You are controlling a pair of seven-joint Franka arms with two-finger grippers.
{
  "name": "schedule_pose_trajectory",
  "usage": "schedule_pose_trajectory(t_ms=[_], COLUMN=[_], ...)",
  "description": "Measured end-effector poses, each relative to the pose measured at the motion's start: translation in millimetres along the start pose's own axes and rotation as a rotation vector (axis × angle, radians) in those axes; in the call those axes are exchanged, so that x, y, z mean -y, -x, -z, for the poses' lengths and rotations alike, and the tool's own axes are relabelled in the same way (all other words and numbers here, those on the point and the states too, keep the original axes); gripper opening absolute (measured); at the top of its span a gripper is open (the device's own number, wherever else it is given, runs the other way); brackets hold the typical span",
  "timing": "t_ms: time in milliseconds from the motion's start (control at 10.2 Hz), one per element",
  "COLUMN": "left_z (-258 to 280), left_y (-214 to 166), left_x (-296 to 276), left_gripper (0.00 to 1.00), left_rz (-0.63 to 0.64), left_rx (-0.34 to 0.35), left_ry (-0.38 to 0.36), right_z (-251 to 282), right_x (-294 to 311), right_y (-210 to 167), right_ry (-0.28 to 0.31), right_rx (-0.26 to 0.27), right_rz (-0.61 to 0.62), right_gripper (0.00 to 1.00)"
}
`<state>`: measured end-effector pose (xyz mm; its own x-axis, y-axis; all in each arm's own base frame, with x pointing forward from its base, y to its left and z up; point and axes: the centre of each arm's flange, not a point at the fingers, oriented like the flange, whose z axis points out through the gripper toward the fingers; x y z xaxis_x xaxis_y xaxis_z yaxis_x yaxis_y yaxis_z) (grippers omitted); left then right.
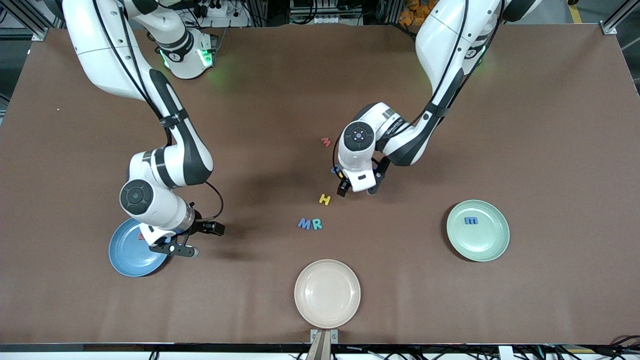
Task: Sort uppercase to blue plate, lowercase to green plate
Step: 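Move the left gripper from the green plate to the yellow h, then lower the left gripper and grasp the yellow h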
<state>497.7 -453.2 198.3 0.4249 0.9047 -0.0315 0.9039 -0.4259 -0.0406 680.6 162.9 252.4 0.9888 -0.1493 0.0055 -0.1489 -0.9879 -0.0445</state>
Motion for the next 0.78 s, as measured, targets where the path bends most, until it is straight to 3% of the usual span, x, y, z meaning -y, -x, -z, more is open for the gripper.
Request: schedule_pose_trajectory(t_ms=[294,783], left_z=[-10.6,-22.2], left_y=[0.4,9.8], left_x=[-0.9,2.2], left_gripper=[1.0,1.0], left_rz=[0.087,0.217], left_rx=[0.008,0.021], left_ry=[0.007,0.003], right_z=[-1.0,-1.4], right_x=[-12.8,-9.1], right_y=[-1.3,0.7], right_ry=[0.012,0.011], right_rx=[0.04,0.047], right_rz=[-0.017,-0.011], right_gripper=[1.0,1.0])
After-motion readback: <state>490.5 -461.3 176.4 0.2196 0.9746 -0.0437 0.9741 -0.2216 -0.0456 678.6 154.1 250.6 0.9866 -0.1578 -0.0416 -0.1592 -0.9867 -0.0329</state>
